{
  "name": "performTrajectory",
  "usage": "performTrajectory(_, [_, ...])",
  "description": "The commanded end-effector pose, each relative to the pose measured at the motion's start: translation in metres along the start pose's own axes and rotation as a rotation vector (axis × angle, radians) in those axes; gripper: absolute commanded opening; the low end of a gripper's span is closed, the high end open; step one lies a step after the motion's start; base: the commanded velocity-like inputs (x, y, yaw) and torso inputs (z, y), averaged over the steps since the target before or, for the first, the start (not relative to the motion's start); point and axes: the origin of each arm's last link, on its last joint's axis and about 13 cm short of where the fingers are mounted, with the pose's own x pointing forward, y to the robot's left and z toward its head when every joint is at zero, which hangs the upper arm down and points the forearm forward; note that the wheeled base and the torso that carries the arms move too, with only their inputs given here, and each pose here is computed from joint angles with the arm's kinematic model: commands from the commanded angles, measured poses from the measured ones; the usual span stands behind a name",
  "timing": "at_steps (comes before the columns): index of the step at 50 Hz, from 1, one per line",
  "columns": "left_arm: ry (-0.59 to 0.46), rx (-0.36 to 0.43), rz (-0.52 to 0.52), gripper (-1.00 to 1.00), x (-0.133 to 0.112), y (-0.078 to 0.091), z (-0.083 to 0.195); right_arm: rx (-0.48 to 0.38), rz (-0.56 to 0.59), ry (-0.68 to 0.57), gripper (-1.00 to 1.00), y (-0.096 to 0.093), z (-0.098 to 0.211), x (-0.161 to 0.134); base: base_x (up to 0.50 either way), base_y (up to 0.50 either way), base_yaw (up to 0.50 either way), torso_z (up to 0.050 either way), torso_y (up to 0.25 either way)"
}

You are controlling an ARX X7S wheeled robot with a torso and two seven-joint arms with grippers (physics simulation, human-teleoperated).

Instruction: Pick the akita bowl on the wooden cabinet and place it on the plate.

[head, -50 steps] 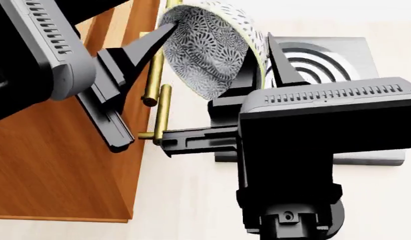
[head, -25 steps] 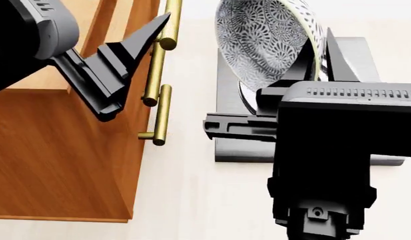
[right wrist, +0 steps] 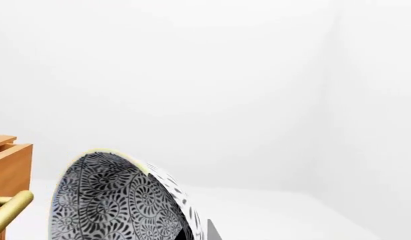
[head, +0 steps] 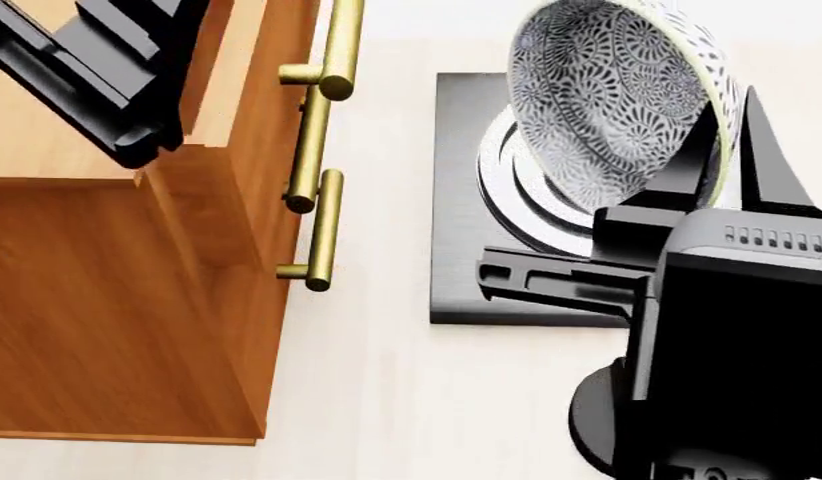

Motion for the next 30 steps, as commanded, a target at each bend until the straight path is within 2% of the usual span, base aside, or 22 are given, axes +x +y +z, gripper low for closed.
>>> performTrajectory(1, [-0.021,-0.031,0.068,1.00,-0.013,0.004,0.003,-0.009,-0.039,-0.024,-1.00,-0.009,0.003,-0.007,0.00,0.00,0.00,0.000,0.000])
performTrajectory(15, [-0.022,-0.049,0.057,1.00,-0.013,-0.001,-0.003,-0.022,-0.097,-0.030,-1.00,-0.024,0.007,-0.018,0.00,0.00,0.00,0.000,0.001])
performTrajectory(30, [-0.021,-0.059,0.056,1.00,-0.013,-0.001,-0.005,0.017,-0.199,-0.019,-1.00,-0.043,0.006,-0.027,0.00,0.00,0.00,0.000,0.000])
